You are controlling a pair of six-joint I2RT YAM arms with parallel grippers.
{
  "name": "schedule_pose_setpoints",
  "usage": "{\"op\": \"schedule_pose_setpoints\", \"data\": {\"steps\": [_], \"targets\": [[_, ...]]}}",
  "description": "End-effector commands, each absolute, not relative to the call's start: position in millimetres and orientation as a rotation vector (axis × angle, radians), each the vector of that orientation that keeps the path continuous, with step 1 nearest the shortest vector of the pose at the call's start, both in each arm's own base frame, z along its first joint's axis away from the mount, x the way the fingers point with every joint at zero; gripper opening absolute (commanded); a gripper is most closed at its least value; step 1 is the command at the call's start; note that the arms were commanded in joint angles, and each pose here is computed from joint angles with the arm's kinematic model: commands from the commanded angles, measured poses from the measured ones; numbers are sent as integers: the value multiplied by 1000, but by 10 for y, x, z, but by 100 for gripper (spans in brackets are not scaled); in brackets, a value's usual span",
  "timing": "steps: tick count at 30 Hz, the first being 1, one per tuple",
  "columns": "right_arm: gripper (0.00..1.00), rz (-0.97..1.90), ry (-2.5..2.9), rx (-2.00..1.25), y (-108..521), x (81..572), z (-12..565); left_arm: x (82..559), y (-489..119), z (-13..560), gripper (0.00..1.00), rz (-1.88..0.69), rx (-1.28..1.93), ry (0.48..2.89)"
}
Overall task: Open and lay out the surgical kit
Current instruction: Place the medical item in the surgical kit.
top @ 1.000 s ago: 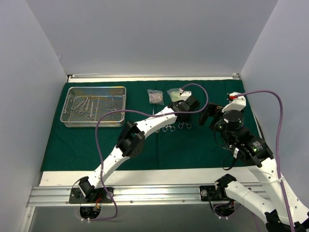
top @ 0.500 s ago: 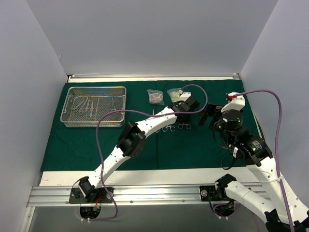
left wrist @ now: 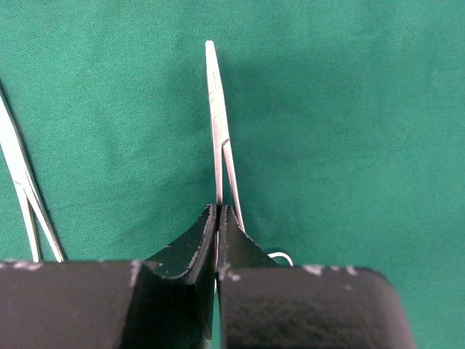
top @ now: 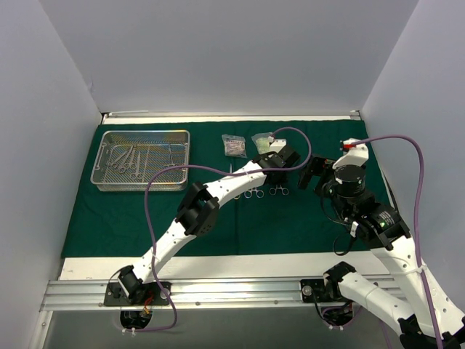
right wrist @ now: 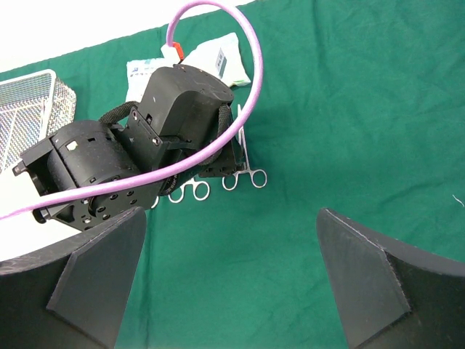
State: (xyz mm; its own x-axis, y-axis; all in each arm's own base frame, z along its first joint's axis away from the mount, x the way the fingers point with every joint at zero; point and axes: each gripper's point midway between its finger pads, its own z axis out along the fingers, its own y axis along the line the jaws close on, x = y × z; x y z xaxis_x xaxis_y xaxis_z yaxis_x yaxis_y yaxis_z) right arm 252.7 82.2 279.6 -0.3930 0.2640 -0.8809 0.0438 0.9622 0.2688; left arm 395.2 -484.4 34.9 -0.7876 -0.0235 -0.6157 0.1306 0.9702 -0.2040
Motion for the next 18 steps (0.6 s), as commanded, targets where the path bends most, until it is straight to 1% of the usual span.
{"op": "schedule_pose_setpoints", "data": {"steps": [1, 2, 6, 7, 11, 14, 18], "targets": [[98, 235, 1956, 226, 791, 2524, 2813, 3936, -4904, 432, 8, -346, 66, 2448], [98, 235, 1956, 226, 791, 2524, 2813, 3933, -4899, 434, 8, -344, 68, 2449], [98, 234, 1958, 223, 794, 2525, 2803, 3932, -4900, 442, 13, -344, 76, 2449], [98, 236, 1955, 224, 792, 2520, 2810, 3932, -4898, 442, 16, -342, 81, 2448], [98, 239, 1954, 221, 799, 2524, 2812, 3931, -4881, 455, 22, -333, 97, 2445], [98, 242, 1955, 219, 804, 2523, 2811, 3934, -4883, 489, 29, -339, 99, 2439], [98, 248, 1949, 217, 812, 2526, 2827, 3949, -4858, 615, 30, -335, 100, 2420]]}}
